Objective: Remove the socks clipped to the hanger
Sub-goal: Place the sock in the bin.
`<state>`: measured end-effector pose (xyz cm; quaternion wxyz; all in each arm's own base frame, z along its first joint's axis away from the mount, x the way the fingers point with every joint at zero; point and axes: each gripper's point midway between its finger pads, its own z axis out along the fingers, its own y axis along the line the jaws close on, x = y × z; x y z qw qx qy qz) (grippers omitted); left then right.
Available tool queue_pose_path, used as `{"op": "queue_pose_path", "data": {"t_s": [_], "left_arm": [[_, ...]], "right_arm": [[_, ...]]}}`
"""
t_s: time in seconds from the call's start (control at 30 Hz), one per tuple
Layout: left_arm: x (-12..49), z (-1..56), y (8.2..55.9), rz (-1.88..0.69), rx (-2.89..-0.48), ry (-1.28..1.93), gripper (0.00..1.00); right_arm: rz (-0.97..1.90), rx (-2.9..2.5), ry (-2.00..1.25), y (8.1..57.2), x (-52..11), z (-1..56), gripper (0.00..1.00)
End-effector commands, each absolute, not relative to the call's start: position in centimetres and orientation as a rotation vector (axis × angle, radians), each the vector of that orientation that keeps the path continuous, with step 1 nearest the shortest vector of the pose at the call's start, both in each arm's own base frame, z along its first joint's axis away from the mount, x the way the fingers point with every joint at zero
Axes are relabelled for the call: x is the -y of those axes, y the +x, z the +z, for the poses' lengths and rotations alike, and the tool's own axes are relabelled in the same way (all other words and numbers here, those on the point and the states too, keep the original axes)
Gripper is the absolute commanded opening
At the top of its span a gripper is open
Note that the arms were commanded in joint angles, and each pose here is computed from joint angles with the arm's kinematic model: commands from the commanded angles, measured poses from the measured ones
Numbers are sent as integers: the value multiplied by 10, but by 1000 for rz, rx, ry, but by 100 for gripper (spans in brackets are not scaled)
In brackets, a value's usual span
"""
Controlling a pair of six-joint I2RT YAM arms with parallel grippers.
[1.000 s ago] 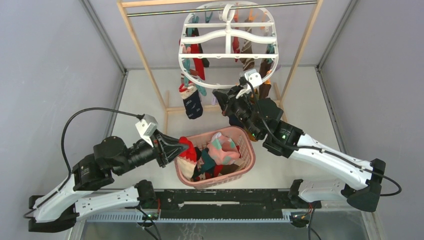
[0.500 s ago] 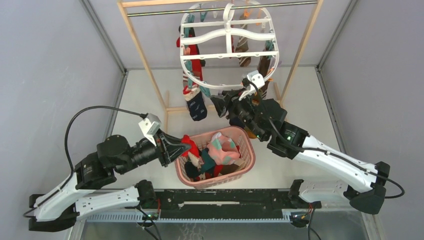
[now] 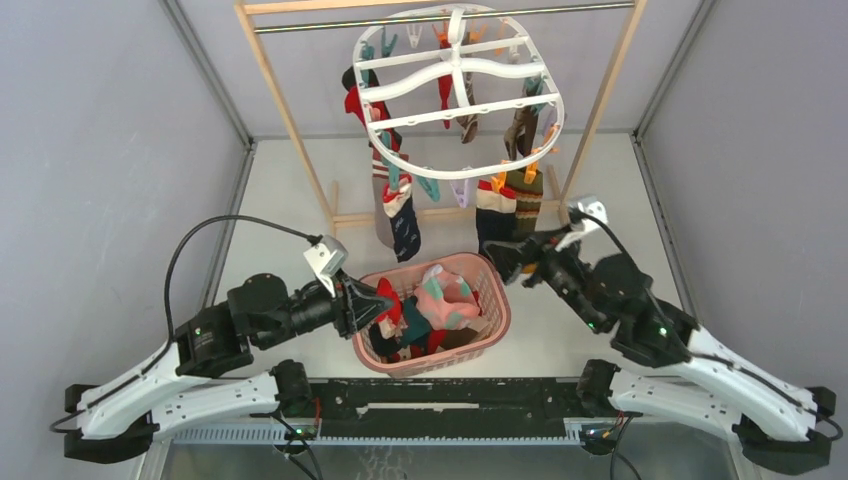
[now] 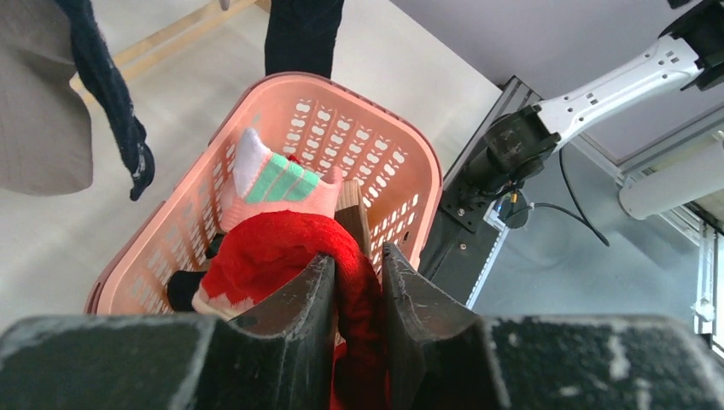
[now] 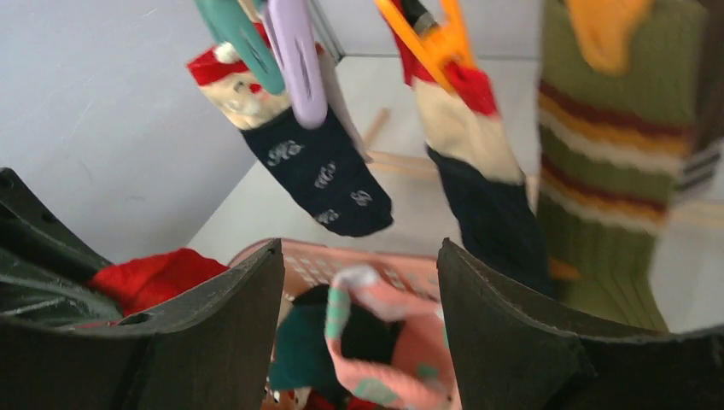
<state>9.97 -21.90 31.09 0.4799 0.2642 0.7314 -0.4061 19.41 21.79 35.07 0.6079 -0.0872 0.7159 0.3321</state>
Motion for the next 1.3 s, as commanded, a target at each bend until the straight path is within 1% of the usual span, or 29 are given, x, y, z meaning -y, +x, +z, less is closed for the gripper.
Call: {"op": "queue_pose_path", "data": {"t_s": [0.0,0.13,0.27,0.4,0.5,0.77,0.93,1.13,1.2,1.27], "left_arm": [[232,303,107,-993,-1792,616,29],[240,286,110,-979,-1829,615,30],[240,269,115,-943,-1856,599,31],[235,263,118,-934,-1854,566,33],[229,260,122,-922,-1856,509,39],[208,219,140,-838,-1933,262,46],[204,195,148,-802,-1953,171,53],[204,181,152,-777,-1968,140,64],[205,180,152,-780,-1968,136,72],[205,180,152,-778,-1969,137,76]], "right_arm": [[738,-1714,-36,180,-168,321,74],[720,-1717,41,169,-133,305,76],[686,-1732,80,164,-114,295,78],[647,-1766,72,164,-111,285,79],[638,-1797,66,164,-114,278,79],[610,-1856,53,162,-115,249,81],[578,-1857,34,162,-111,249,85],[582,-1842,82,162,-103,251,87],[579,-1841,107,162,-100,250,87],[564,-1840,134,163,-95,248,87]]}}
